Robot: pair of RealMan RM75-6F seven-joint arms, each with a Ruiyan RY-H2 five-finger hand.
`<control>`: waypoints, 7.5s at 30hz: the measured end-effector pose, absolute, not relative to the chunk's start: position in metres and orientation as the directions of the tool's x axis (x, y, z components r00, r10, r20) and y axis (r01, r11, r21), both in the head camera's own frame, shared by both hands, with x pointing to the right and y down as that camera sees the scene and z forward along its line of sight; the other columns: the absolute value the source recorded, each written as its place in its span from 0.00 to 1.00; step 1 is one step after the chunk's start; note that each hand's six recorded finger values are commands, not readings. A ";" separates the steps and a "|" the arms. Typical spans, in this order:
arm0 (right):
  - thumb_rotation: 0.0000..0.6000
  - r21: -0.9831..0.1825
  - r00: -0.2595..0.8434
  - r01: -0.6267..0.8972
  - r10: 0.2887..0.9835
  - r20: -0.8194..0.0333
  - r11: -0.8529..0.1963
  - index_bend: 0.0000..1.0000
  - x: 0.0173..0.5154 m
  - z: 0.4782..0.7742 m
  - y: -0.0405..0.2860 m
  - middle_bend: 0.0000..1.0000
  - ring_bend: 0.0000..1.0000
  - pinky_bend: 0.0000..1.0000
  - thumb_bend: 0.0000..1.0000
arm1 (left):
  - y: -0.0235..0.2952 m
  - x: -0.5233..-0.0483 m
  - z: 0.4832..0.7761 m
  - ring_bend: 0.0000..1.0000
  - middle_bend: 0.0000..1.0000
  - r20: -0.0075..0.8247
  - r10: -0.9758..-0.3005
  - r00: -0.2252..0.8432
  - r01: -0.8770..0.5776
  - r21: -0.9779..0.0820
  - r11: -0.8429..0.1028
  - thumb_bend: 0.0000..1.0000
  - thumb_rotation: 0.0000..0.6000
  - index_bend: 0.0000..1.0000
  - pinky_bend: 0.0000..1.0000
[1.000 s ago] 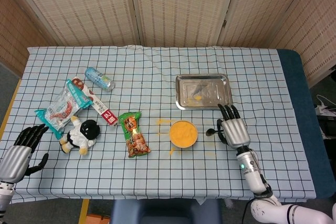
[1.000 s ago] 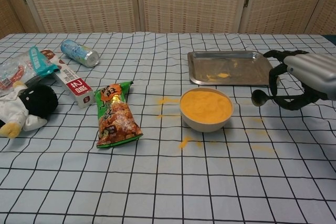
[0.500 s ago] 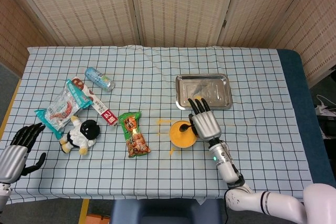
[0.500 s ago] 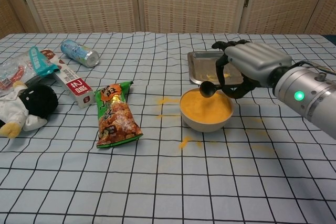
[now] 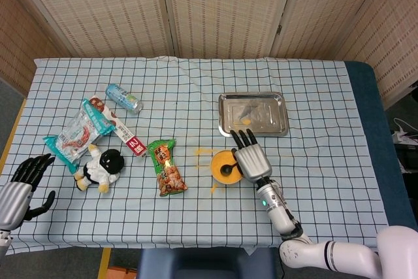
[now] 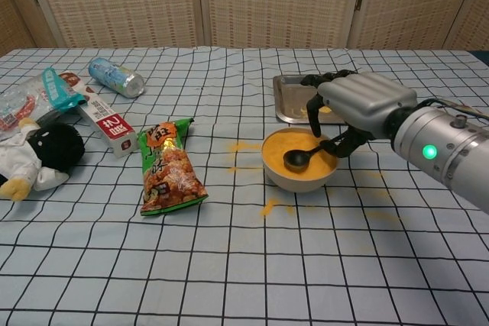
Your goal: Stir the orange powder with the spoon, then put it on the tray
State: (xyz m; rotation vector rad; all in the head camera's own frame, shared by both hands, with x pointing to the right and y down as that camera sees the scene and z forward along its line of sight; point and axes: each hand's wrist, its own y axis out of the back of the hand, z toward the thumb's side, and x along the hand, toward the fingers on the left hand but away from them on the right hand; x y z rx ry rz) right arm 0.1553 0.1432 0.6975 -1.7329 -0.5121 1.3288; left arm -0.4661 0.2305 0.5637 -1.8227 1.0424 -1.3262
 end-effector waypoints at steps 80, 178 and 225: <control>1.00 -0.738 0.253 -0.224 0.693 -0.675 -0.637 0.58 0.197 0.708 0.106 0.00 0.00 0.00 0.34 | 0.229 -0.463 0.573 0.00 0.00 0.468 -0.867 0.172 -0.202 -0.844 -0.496 0.49 1.00 0.00 0.06; 1.00 -0.867 0.398 -0.230 0.770 -0.498 -0.442 0.98 0.218 0.703 0.136 0.22 0.00 0.12 0.40 | 0.231 -0.456 0.577 0.00 0.00 0.476 -0.858 0.190 -0.180 -0.843 -0.507 0.49 1.00 0.00 0.06; 1.00 -0.877 0.374 -0.204 0.794 -0.480 -0.434 0.97 0.221 0.701 0.142 0.22 0.00 0.13 0.40 | 0.230 -0.457 0.580 0.00 0.00 0.485 -0.855 0.186 -0.181 -0.838 -0.515 0.49 1.00 0.00 0.06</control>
